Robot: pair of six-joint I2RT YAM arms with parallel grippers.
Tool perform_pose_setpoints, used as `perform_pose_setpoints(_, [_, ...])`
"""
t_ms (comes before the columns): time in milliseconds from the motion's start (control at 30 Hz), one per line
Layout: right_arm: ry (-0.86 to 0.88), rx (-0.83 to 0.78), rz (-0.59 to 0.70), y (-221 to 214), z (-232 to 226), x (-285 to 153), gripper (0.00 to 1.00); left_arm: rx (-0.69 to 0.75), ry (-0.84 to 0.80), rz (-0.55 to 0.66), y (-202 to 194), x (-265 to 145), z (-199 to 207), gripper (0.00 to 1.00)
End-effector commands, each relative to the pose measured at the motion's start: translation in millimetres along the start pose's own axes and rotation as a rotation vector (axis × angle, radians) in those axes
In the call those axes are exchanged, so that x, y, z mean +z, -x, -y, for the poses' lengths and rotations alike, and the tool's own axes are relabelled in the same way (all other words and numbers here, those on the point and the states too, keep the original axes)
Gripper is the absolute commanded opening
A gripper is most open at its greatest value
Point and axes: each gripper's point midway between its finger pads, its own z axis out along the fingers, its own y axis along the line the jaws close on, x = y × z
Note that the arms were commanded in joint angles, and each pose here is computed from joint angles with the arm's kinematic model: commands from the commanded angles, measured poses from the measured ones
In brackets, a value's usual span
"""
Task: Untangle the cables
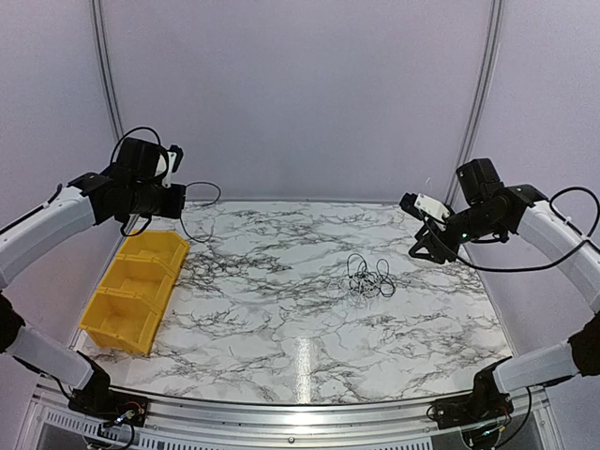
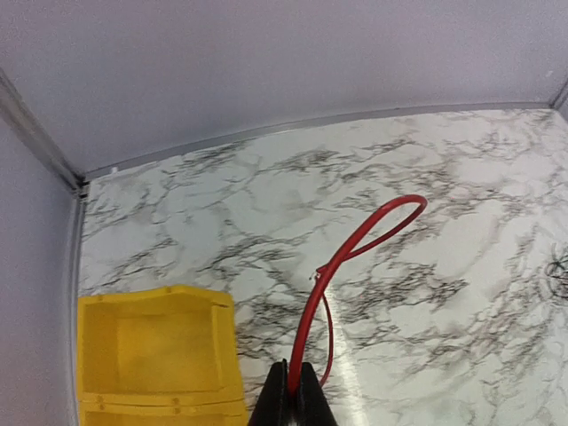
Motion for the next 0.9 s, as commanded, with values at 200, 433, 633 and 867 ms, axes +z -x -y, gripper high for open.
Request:
perform_pose_setpoints(200, [-0.008,0.007,0.034,-0.7,-6.0,-6.5,0.49,0.166,0.488,-0.135,-20.3,-28.1,-98.4,0.0])
perform_pose_setpoints(433, [-0.02,0.006,0.033,-5.2,-8.1,-8.3,0.49,0.203,0.598,-0.214,-38.0,-25.7,-127.1,0.0])
perform_pose_setpoints(633, [-0.02,0.015,0.029,-12.1,-13.5,-9.3,0.48,0.197,0.582,-0.252,-48.0,0.5,-138.5,0.0])
perform_pose_setpoints(867, [-0.019,0.02,0.018,-18.4,-17.6,-10.3,0.48,0.164,0.51,-0.357,-77.6,39.1,-141.4,0.0])
